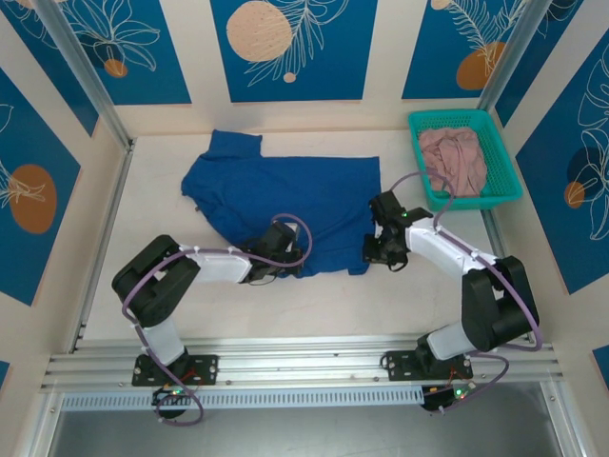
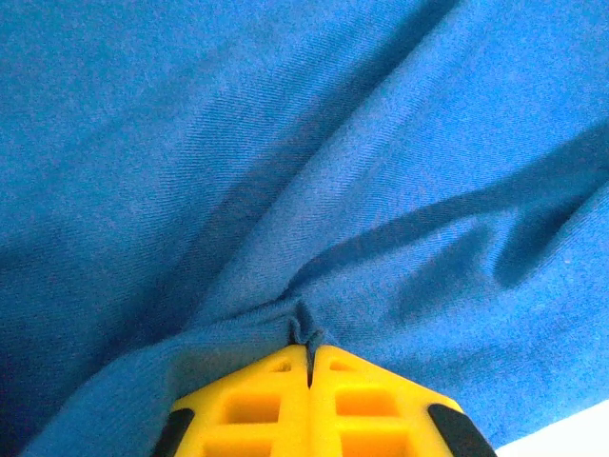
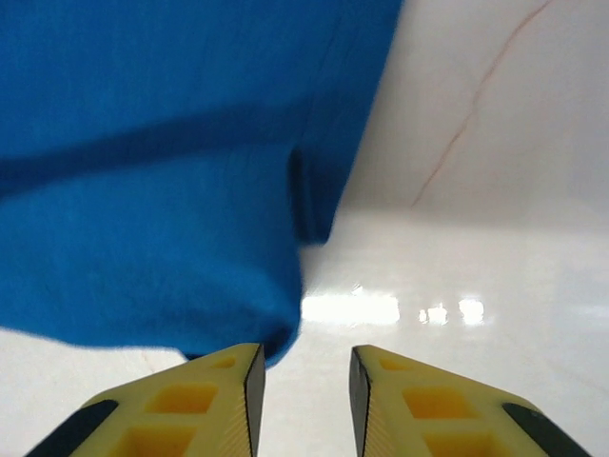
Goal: Fold the inside-out t-shirt
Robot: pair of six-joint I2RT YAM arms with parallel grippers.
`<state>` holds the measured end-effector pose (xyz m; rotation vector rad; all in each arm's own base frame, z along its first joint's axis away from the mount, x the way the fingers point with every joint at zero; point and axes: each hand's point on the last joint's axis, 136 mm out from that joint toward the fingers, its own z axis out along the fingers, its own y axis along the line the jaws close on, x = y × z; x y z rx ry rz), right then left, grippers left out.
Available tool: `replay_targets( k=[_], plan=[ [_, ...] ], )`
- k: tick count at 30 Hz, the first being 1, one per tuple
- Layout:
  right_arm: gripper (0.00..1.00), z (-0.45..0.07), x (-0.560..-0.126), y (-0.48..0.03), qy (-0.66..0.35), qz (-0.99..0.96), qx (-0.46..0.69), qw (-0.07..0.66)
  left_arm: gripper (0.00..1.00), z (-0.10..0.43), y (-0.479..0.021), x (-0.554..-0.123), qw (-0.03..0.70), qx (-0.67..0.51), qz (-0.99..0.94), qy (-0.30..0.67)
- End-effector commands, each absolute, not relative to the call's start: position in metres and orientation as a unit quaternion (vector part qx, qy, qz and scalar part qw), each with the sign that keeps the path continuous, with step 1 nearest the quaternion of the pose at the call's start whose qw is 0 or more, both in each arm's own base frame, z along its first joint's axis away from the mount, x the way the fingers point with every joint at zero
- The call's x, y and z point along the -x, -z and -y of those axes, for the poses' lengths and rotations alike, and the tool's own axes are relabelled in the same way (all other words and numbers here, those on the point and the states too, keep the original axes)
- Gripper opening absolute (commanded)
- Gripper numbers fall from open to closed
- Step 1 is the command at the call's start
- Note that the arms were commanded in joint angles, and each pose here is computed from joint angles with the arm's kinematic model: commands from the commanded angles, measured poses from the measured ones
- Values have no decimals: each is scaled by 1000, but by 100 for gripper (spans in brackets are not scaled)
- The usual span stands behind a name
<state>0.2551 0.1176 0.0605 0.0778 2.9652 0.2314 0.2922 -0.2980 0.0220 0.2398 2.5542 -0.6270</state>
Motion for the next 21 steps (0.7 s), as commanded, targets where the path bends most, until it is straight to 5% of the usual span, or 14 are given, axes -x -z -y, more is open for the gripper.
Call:
replay_targets(
  k=[1,12,21],
  plan=[
    [37,-139,-225,-51,-123,-990,-38,48,0,255,26,-262,164,-76,-972,149],
    [42,-164,-245,-29,-205,-973,-89,55,0,256,25,-264,166,-77,-971,153],
    [14,-108,-281,-42,-69,-986,-93,118,0,253,27,-262,166,-75,-972,148]
  ],
)
